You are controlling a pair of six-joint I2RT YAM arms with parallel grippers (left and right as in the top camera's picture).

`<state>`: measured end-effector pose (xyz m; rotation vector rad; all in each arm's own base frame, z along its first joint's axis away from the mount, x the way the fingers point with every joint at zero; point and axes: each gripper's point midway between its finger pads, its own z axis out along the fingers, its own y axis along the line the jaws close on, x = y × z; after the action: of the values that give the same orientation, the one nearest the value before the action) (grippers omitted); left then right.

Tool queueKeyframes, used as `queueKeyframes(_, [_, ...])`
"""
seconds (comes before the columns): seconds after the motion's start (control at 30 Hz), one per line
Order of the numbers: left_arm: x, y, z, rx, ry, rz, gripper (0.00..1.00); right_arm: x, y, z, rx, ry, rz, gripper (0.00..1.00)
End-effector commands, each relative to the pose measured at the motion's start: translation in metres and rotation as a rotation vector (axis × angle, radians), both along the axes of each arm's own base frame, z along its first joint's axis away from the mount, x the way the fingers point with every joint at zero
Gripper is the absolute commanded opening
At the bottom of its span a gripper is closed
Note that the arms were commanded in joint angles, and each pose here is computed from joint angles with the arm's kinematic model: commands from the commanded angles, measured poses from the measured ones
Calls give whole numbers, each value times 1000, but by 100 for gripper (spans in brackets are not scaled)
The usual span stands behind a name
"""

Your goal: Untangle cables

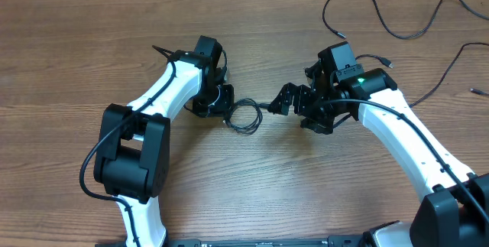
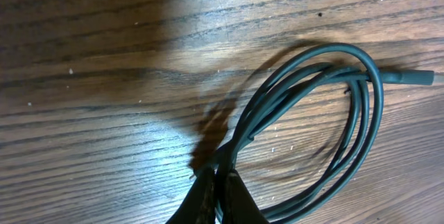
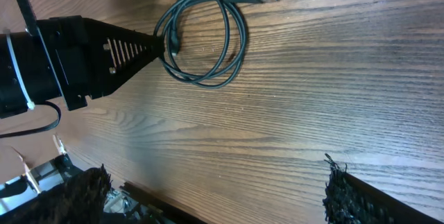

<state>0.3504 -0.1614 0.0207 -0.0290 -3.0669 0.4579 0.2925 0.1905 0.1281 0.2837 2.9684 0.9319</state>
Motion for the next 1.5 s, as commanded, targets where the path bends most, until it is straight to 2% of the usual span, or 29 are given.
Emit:
queueKeyframes(0.0, [-4,-1,-2,-7,24,6,4,-2,0,-1,-8,-1,8,100])
queueKeyframes(0.13, [-4,-7,15,-46,24,1,4,-2,0,-2,-9,2,8,100])
queueKeyframes(0.3, [1,-14,57,-108,-70,-36,4,-2,0,-2,-8,1,8,100])
queueKeyframes(0.47, [-11,-41,111,-315,-194,-233,4,-2,0,-1,-7,-2,8,100])
queueKeyframes(0.5, [-13,-42,116,-320,-218,-267,4,-1,0,-1,-6,-6,7,100])
queueKeyframes(0.63, [-11,-18,112,-142,-244,-245,4,1,1,-1,-3,-13,7,100])
queueKeyframes(0.73, [-21,-25,119,-197,-227,-272,4,1,1,-1,-3,-13,7,100])
queueKeyframes(0.83, [-23,-22,117,-185,-201,-236,4,3,2,0,1,-20,1,100])
queueKeyframes(0.97, [-51,-61,147,-505,-194,-425,4,3,2,0,2,-20,1,100])
queueKeyframes(1.0, [-55,-66,152,-550,-202,-452,4,3,2,0,2,-20,1,100])
queueKeyframes(1.23, [-53,-56,142,-465,-165,-395,4,3,2,1,5,-21,2,100])
queueKeyframes(1.27, [-53,-56,142,-464,-165,-395,4,3,2,1,6,-21,2,98])
queueKeyframes(1.4, [-52,-55,141,-454,-158,-377,4,1,7,4,41,-10,14,66])
queueKeyframes(1.47, [-47,-48,134,-391,-142,-315,4,-2,12,7,73,1,25,57])
